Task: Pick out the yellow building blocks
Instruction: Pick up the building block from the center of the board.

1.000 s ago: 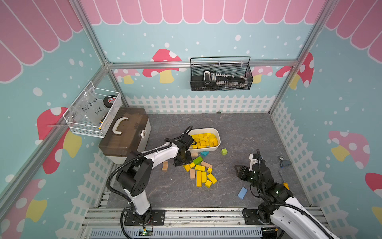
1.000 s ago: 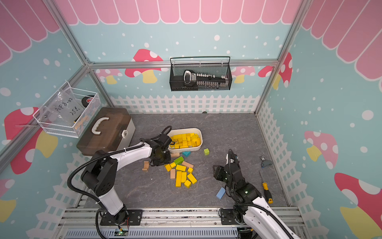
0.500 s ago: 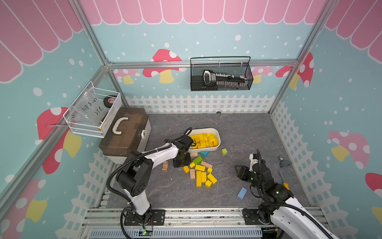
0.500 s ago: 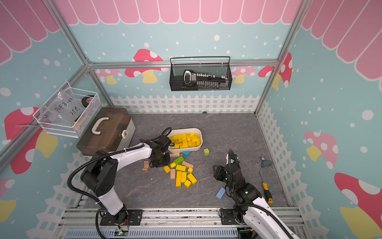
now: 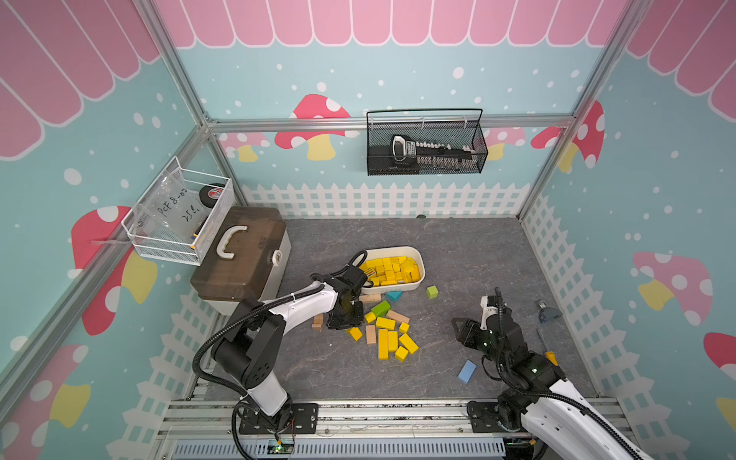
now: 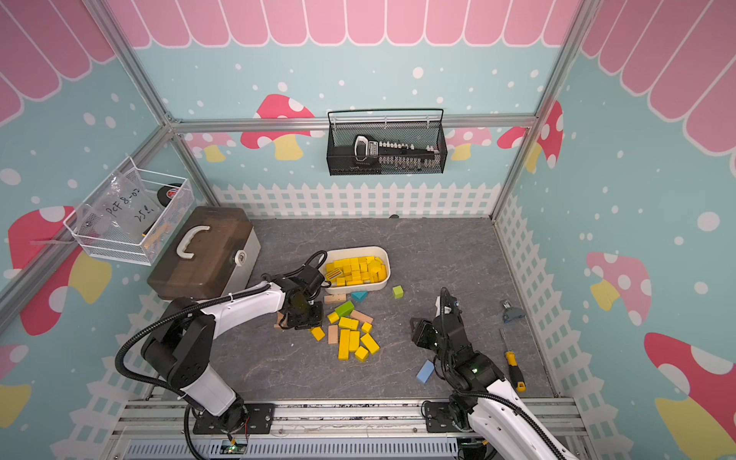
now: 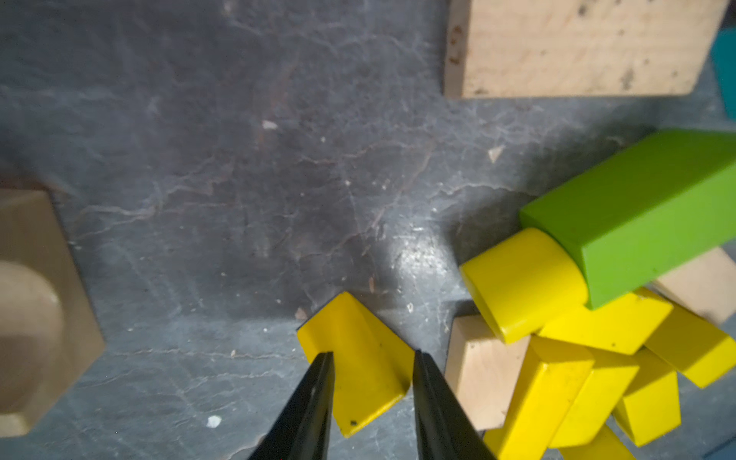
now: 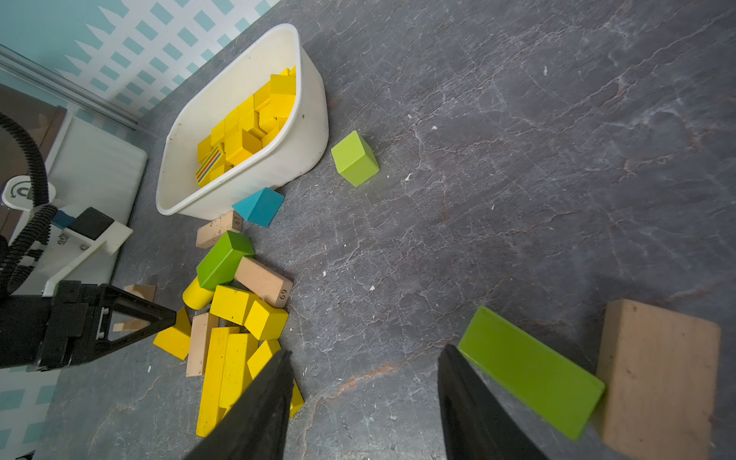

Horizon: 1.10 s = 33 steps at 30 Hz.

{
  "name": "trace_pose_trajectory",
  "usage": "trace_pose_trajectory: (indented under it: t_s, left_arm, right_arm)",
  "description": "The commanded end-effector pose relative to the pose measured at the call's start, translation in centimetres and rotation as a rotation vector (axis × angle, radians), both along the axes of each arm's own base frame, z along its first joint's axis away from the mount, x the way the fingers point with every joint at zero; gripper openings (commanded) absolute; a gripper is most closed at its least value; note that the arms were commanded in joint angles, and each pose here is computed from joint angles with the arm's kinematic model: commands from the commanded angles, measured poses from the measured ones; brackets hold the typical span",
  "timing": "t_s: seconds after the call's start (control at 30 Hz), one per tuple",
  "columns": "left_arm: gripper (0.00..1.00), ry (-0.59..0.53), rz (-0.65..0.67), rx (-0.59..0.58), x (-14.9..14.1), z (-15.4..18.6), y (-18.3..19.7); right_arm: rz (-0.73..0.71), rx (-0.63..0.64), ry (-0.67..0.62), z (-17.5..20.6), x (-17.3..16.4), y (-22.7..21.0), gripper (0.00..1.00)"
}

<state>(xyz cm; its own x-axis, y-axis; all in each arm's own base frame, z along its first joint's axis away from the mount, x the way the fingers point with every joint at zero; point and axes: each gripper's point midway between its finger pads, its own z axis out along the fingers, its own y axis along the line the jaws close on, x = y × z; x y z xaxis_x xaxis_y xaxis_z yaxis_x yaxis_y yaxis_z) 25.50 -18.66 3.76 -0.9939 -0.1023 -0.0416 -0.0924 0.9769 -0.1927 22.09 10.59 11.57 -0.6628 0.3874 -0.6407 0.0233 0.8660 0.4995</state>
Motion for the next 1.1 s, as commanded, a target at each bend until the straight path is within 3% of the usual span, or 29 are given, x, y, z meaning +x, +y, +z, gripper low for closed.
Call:
trace_pose_trajectory:
  t_s: [0.0,0.07,0.13,0.23,0.43,0.73,1.07]
  left_arm:
    - [0.38,-0.01,-0.045,-0.069,-0.3,1.2,-0.9]
    - [0.41,-0.023,-0.019,-0.041,-0.2,1.7,-0.2]
    - [0.55,-0.037,0.03,-0.016,-0.2,2.6,0.5]
    - [0.62,-0.08,0.077,-0.061,-0.1,4.5,0.4]
    - [0.64,-0.081,0.205,-0.164,-1.1,6.0,0.0]
    - [0.64,0.115,0.339,-0.258,-3.7,1.1,-0.8]
    - [0.64,0.087,0.327,-0.192,-1.8,-0.8,0.0]
  right_arm:
    - [-0.012,-0.001,0.012,-0.6,-0.2,-0.3,0.58]
    - [-0.012,0.0,0.014,-0.7,-0.2,-0.3,0.58]
    - [-0.012,0.0,0.013,-0.6,-0.2,-0.3,0.58]
    - [-0.01,-0.001,0.014,-0.7,-0.2,-0.3,0.59]
    - [-0.009,-0.003,0.016,-0.7,-0.1,-0.3,0.59]
    - [-0.009,0.0,0.014,-0.6,-0.2,-0.3,0.59]
    - [-0.009,0.001,0.012,-0.6,-0.2,-0.3,0.59]
